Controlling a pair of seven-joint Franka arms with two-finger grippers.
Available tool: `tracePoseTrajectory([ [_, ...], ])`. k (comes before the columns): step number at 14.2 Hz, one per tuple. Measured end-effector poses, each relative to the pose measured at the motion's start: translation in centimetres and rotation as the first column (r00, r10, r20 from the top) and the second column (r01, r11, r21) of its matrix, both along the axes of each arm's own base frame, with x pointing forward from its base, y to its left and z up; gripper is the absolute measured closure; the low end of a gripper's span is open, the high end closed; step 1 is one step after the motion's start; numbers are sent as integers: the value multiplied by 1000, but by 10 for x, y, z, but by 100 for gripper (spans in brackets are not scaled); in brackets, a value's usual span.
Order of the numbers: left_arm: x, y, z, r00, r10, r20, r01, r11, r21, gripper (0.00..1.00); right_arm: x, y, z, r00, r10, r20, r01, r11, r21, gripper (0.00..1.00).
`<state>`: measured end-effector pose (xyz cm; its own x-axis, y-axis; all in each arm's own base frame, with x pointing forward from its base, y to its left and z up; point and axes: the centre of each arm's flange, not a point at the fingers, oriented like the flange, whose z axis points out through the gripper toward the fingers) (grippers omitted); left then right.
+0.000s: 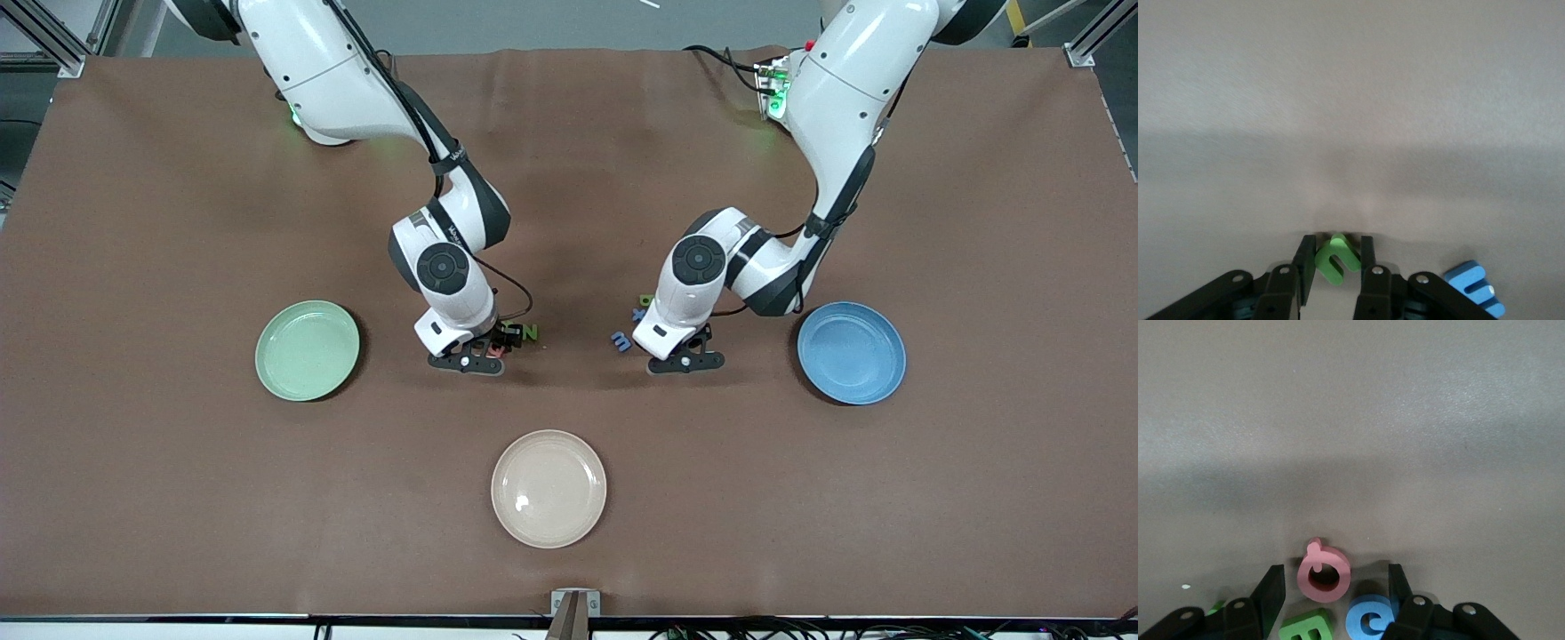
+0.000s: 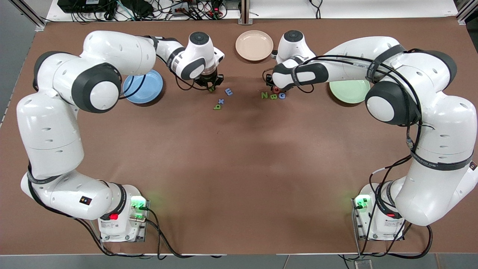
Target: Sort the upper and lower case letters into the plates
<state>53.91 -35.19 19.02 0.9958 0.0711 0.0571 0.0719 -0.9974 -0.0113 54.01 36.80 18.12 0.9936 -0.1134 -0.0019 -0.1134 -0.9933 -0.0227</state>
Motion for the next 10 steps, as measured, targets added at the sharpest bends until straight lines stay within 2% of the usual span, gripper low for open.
tracePoseTrajectory([
  [4,13,35,41,998,-55,-11,56,997,54,69,-1,1,-3,1000,6,4,-6,1000,-4,33],
  [7,12,83,54,993,-116,-33,118,990,78,69,-1,1,-4,1000,8,3,-8,1000,-7,37],
  [8,10,100,54,991,-129,-46,132,988,82,69,-1,1,-4,1000,8,4,-8,1000,-7,42],
  [10,7,132,55,986,-152,-71,157,984,85,69,1,-1,-1,1000,-8,8,8,1000,-7,65],
])
